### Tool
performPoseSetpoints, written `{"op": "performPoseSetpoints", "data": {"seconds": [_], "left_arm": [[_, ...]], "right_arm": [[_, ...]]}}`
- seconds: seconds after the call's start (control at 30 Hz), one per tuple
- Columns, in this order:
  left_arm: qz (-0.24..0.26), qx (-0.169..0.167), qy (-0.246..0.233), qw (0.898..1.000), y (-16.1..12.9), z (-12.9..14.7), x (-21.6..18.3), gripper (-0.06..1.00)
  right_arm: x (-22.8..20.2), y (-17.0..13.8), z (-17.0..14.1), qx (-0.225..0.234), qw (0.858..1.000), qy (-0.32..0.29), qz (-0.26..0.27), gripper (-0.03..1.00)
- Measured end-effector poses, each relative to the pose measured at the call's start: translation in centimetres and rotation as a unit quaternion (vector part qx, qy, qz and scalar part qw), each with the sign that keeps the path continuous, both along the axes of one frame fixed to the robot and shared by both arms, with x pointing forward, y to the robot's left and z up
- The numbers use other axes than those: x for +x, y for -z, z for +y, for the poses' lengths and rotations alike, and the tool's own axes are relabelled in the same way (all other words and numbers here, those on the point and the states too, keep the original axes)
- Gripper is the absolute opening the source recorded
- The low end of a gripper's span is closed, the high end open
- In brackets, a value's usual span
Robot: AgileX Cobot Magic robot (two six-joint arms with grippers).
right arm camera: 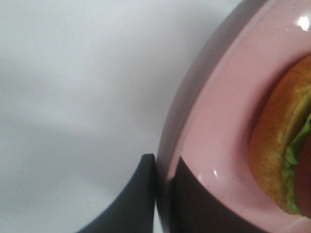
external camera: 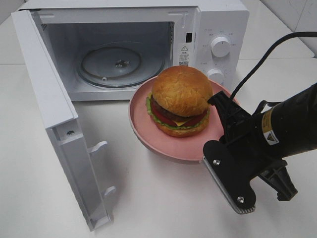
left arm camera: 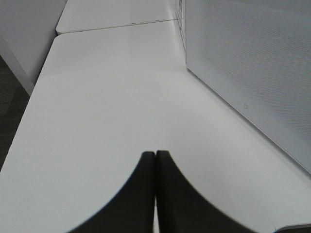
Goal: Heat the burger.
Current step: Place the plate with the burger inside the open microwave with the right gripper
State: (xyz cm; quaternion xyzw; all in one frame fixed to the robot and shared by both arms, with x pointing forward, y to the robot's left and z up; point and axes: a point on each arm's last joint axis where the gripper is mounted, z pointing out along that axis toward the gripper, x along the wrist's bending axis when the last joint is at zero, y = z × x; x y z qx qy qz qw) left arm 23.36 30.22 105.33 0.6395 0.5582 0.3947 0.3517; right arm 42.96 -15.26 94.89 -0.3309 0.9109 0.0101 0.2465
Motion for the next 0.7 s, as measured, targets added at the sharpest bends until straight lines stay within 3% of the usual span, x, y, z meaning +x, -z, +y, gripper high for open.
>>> {"op": "performPoseSetpoints", "data": {"seconds": [0.13,0.37,0.7], "left_arm": [[0.000,0.000,0.000,1.000,0.0,0.0,0.0,0.00],[0.000,0.000,0.000,1.000,0.0,0.0,0.0,0.00],[0.000,0.000,0.000,1.000,0.0,0.0,0.0,0.00]], "right_arm": [[0.2,1.1,0.2,-0.026,0.999,-0.029,0.010,0.03],[0.7,1.6,1.0,-0.004,0.998,-0.055,-0.006,0.03],[1.8,2.7,2.0,-0.019,0.998,-0.056,0.010,0.03]]}}
